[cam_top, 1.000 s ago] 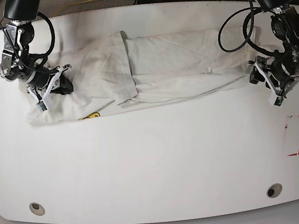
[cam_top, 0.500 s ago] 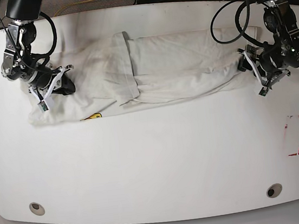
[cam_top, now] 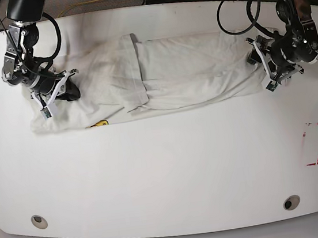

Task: Layout the t-shirt on the table in an organized manner, then fold the t-shirt properly
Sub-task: 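Release and move the left gripper back to the shirt's side edge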

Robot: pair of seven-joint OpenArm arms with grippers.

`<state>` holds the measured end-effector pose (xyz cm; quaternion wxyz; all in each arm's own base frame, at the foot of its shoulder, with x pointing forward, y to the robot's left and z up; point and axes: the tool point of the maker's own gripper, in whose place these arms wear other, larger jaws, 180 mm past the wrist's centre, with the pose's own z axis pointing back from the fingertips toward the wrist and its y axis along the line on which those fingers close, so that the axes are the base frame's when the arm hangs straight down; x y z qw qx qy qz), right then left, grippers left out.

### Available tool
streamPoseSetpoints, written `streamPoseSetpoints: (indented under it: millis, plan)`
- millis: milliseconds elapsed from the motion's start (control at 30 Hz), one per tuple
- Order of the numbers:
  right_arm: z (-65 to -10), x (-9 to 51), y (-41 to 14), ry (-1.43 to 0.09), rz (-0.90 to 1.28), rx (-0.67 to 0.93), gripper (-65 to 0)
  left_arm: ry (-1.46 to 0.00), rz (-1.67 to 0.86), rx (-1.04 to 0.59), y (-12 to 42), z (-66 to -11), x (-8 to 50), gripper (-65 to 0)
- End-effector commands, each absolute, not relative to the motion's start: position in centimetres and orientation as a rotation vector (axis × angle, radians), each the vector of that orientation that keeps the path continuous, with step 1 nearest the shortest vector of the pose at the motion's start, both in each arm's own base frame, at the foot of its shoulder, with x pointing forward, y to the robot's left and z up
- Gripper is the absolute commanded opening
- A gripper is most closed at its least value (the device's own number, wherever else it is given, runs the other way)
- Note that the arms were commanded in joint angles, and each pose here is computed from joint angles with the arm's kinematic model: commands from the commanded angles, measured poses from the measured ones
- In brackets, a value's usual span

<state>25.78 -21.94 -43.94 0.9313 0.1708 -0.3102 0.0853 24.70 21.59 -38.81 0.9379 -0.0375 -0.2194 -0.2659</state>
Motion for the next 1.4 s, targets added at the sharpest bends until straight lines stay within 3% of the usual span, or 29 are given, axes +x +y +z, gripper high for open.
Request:
streamPoseSetpoints:
  millis: [0, 1000, 1367]
  plan:
    - [-46.7, 22.4, -23.0, -0.437, 0.213, 0.268, -59.9, -0.487, -0.575, -0.052, 21.8, -37.4, 25.0, -33.8]
    - [-46.6, 22.7, -23.0, -0.443, 0.214, 0.267, -59.9, -0.281, -0.569, 0.001, 26.8, -40.5, 19.8, -33.8]
    - [-46.6, 22.6, -23.1, -0.442, 0.212, 0.267, -59.9, -0.322, -0.571, -0.014, 27.1, -39.9, 20.5, -33.9]
